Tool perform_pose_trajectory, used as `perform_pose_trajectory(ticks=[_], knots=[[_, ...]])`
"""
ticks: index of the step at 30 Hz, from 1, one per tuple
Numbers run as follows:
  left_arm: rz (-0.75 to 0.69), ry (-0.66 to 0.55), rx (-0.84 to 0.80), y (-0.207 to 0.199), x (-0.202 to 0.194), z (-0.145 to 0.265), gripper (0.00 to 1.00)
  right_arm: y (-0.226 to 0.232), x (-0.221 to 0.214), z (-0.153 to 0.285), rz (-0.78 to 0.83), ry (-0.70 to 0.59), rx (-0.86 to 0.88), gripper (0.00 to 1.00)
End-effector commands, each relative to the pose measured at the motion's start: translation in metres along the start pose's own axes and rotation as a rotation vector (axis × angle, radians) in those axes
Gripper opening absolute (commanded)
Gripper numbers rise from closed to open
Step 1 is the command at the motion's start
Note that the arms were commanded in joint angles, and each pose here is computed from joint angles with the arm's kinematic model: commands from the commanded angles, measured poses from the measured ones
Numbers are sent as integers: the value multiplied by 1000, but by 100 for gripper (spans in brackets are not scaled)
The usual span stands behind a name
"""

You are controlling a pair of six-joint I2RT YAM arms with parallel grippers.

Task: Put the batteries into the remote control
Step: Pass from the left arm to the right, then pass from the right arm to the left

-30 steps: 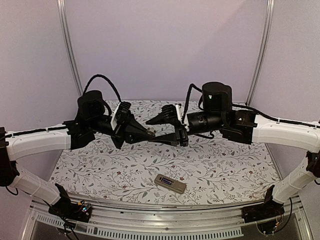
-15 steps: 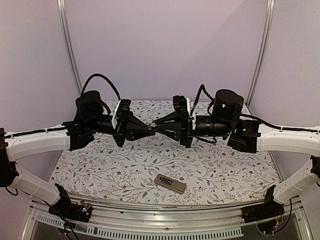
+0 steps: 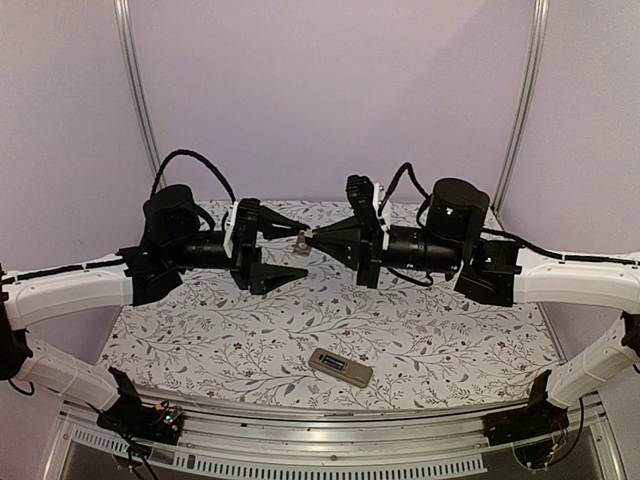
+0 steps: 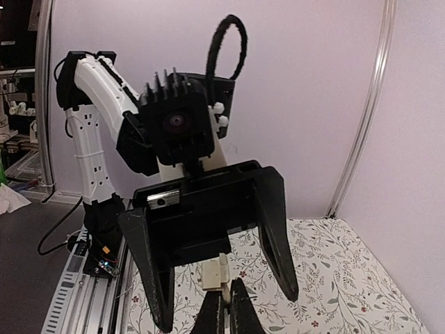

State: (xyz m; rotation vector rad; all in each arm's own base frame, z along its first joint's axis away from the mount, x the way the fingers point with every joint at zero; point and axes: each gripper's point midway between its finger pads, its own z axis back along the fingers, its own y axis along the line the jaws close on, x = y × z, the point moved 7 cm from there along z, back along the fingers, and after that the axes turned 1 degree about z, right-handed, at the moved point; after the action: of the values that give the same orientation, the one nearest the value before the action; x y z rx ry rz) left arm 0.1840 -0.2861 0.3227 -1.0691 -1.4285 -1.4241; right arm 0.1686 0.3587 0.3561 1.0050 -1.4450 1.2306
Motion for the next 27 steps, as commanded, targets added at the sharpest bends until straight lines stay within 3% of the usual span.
perform_pose_trajectory(ticks=[1, 5, 8, 10, 17, 23, 27], knots=[[-282, 119, 313, 12, -2, 13, 74, -25, 10, 16, -129, -13, -279, 0], [-646, 236, 530, 12, -8, 25, 72, -52, 6, 45, -421, -72, -607, 0], [-1008, 297, 610, 9, -12, 26, 72, -61, 10, 59, -579, -119, -702, 0], [-1254, 332, 650, 13, -14, 26, 72, -63, 13, 62, -651, -114, -730, 0], [-1947, 192, 547, 24, 14, 24, 73, -61, 31, 61, -809, -171, -663, 0], [-2106, 272, 469, 47, 9, 0, 73, -61, 48, 50, -847, -219, -573, 0], [-2174, 247, 420, 53, 5, -14, 75, -61, 54, 40, -849, -235, -517, 0]])
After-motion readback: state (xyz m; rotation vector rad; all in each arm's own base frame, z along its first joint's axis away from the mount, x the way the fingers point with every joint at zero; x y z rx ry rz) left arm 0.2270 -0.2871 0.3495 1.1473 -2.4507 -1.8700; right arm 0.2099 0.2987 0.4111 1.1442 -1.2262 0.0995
